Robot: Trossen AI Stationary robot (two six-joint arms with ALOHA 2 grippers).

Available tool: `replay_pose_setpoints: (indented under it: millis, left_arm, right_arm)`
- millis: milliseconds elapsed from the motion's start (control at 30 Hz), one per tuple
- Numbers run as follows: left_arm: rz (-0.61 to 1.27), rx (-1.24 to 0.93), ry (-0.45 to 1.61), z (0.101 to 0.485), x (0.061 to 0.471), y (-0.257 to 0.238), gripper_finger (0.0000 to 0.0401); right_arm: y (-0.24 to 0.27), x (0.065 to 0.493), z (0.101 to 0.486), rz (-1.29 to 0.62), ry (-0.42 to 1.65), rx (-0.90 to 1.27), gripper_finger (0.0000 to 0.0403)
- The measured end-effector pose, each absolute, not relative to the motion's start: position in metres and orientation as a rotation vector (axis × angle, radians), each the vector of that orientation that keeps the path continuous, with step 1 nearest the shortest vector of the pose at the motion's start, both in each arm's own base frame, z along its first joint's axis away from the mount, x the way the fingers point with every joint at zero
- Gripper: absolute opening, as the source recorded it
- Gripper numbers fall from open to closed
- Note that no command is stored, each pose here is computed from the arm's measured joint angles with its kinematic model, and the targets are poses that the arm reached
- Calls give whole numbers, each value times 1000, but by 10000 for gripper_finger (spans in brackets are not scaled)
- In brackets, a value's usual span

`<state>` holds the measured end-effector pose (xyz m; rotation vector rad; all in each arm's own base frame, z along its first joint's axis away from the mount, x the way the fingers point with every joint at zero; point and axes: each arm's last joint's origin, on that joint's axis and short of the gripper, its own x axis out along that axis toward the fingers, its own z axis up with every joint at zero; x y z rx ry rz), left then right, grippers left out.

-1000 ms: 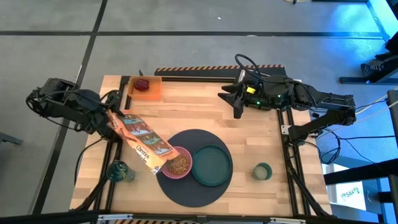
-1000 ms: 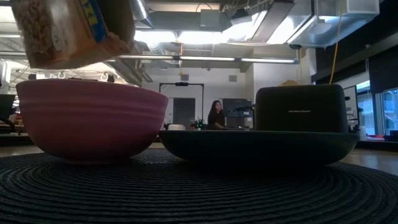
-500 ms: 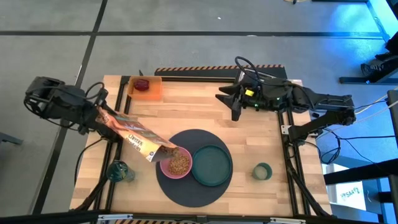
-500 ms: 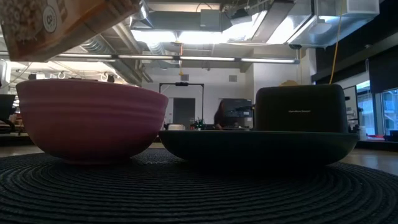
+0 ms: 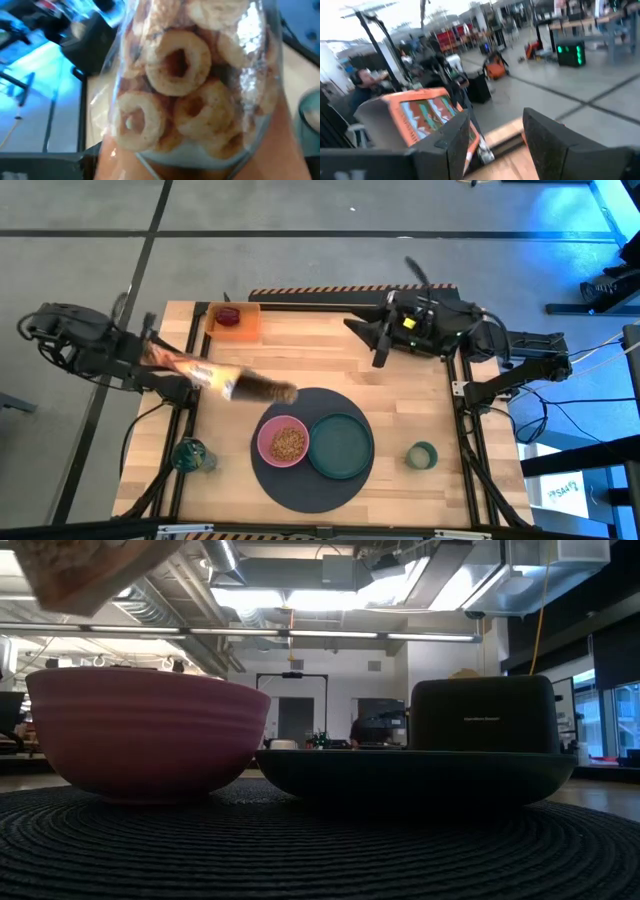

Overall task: Arrange a breakfast setting
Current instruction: Pour the cereal from the cereal box into the pink bowl

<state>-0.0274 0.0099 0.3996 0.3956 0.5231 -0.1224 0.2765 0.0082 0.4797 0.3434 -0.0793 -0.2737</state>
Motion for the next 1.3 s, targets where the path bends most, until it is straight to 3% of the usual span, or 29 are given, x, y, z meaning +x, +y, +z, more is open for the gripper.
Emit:
replay_pose_setpoints:
  millis: [267,467,633,767,967,1300]
  left_arm:
    - [51,252,246,414,-45,17,194]
    - [133,160,96,425,-39,17,194]
    - [139,107,-20,423,-10,12,194]
    - [149,69,-166,418,19,6,194]
    - [219,50,-388,398,61,-1,194]
    - [252,69,-373,353,122,-11,194]
  right_arm:
    - [9,276,486,-252,-127,256,175]
    - [-1,289,475,-257,-65,232,234]
    - [-13,314,463,-188,-71,233,301]
    - [-21,324,467,-112,-172,235,330]
    - [-32,328,478,-22,-327,205,336]
    - [-56,329,475,63,-319,199,337]
